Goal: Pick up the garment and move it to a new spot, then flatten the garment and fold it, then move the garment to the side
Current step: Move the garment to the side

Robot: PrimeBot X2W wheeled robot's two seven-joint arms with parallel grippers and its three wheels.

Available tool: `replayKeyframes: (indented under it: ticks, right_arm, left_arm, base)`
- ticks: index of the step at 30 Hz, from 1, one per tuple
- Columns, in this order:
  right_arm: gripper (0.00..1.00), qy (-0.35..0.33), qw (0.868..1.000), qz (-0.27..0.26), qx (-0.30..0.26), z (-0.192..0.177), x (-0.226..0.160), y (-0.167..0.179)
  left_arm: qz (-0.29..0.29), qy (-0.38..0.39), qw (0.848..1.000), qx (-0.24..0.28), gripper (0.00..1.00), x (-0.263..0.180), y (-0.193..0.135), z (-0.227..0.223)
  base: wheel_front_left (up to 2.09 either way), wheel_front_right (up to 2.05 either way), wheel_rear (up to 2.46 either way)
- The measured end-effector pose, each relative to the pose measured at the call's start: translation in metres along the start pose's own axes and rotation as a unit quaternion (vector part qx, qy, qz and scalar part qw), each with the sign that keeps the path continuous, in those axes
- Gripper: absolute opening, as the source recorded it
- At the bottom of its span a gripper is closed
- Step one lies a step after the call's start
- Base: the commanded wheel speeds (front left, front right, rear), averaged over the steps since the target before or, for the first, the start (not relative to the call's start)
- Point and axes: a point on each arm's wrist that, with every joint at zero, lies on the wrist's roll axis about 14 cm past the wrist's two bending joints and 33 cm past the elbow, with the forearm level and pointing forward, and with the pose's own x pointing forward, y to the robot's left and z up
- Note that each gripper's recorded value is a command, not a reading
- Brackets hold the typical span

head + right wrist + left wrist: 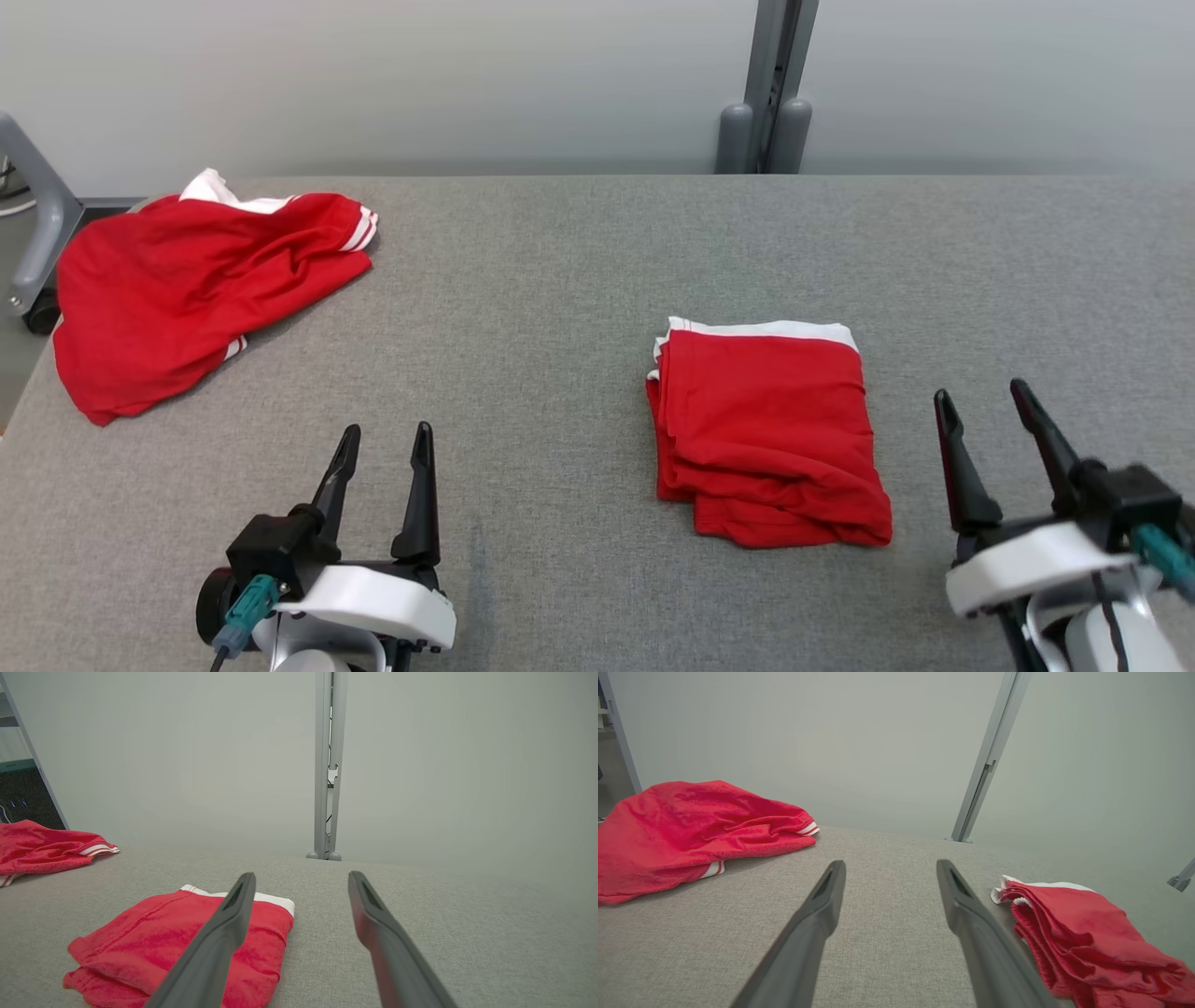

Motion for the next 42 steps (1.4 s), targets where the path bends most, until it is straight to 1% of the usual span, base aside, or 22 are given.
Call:
replayKeyframes:
  ticks: [3,5,6,9,12,13,17,20,21,22,28,31,32,33,34,35,36,37,39,42]
  right_arm:
    - [1.00,0.044,0.999,0.011,-0.014,-0.013,0.013,-0.006]
    - [1.00,0.100,0.995,0.018,-0.017,-0.031,0.017,-0.009]
    - [1.00,0.124,0.992,0.020,-0.010,-0.039,0.020,-0.010]
    - [1.00,0.192,0.980,0.038,0.019,-0.057,0.029,-0.005]
    - [1.00,0.251,0.965,0.062,0.036,-0.070,0.034,0.000]
    - [1.00,0.251,0.965,0.062,0.036,-0.070,0.034,0.000]
    - [1.00,0.312,0.944,0.087,0.058,-0.085,0.037,0.008]
    - [1.00,0.344,0.931,0.098,0.072,-0.094,0.038,0.011]
    - [1.00,0.365,0.922,0.102,0.078,-0.101,0.038,0.012]
    - [1.00,0.365,0.922,0.102,0.078,-0.101,0.038,0.012]
    - [1.00,0.413,0.899,0.106,0.104,-0.122,0.035,0.018]
    - [1.00,0.417,0.894,0.110,0.119,-0.124,0.039,0.024]
    - [0.87,0.417,0.894,0.113,0.119,-0.124,0.041,0.025]
    - [0.50,0.418,0.894,0.117,0.115,-0.125,0.042,0.027]
    - [0.35,0.415,0.895,0.121,0.111,-0.124,0.044,0.029]
    - [0.07,0.412,0.896,0.124,0.110,-0.125,0.045,0.030]
    - [0.07,0.410,0.897,0.126,0.107,-0.124,0.045,0.030]
    - [0.00,0.411,0.897,0.129,0.101,-0.125,0.045,0.031]
    - [0.00,0.403,0.901,0.133,0.086,-0.123,0.047,0.027]
    - [0.00,0.385,0.912,0.129,0.059,-0.117,0.051,0.015]
  left_arm:
    - [0.001,0.002,1.000,0.001,1.00,0.002,0.001,-0.001]
    - [0.004,0.004,1.000,0.001,1.00,0.003,0.002,-0.002]
    - [0.005,0.006,1.000,0.000,1.00,0.003,0.003,-0.004]
    - [0.010,0.012,1.000,0.000,1.00,0.003,0.006,-0.008]
    - [0.017,0.015,1.000,-0.002,1.00,0.004,0.011,-0.010]
    - [0.017,0.015,1.000,-0.002,1.00,0.004,0.011,-0.010]
    - [0.027,0.017,1.000,-0.001,1.00,0.004,0.017,-0.011]
    - [0.035,0.020,0.999,0.000,1.00,0.003,0.023,-0.012]
    - [0.041,0.021,0.999,0.001,1.00,0.002,0.027,-0.013]
    - [0.041,0.021,0.999,0.001,1.00,0.002,0.027,-0.013]
    - [0.051,0.021,0.998,0.004,1.00,0.002,0.034,-0.013]
    - [0.054,0.024,0.998,0.005,1.00,0.002,0.036,-0.015]
    - [0.055,0.025,0.998,0.005,1.00,0.003,0.036,-0.015]
    - [0.055,0.025,0.998,0.005,1.00,0.003,0.036,-0.015]
    - [0.055,0.025,0.998,0.006,1.00,0.004,0.036,-0.015]
    - [0.055,0.026,0.998,0.006,1.00,0.004,0.036,-0.016]
    - [0.055,0.026,0.998,0.006,1.00,0.005,0.036,-0.016]
    - [0.055,0.026,0.998,0.005,1.00,0.005,0.036,-0.016]
    - [0.051,0.027,0.998,0.006,1.00,0.007,0.034,-0.017]
    - [0.042,0.029,0.999,0.004,1.00,0.011,0.029,-0.020]
  base:
    - [0.00,0.00,0.00]
    - [0.00,0.00,0.00]
    - [0.00,0.00,0.00]
    - [0.00,0.00,0.00]
    - [0.00,0.00,0.00]
    - [0.00,0.00,0.00]
    - [0.00,0.00,0.00]
    - [0.00,0.00,0.00]
    - [0.00,0.00,0.00]
    - [0.00,0.00,0.00]
    - [0.00,0.00,0.00]
    - [0.00,0.00,0.00]
    - [0.00,0.00,0.00]
    - [0.00,0.00,0.00]
    - [0.00,0.00,0.00]
    - [0.00,0.00,0.00]
    - [0.00,0.00,0.00]
    - [0.00,0.00,0.00]
    - [0.00,0.00,0.00]
    - [0.00,0.00,0.00]
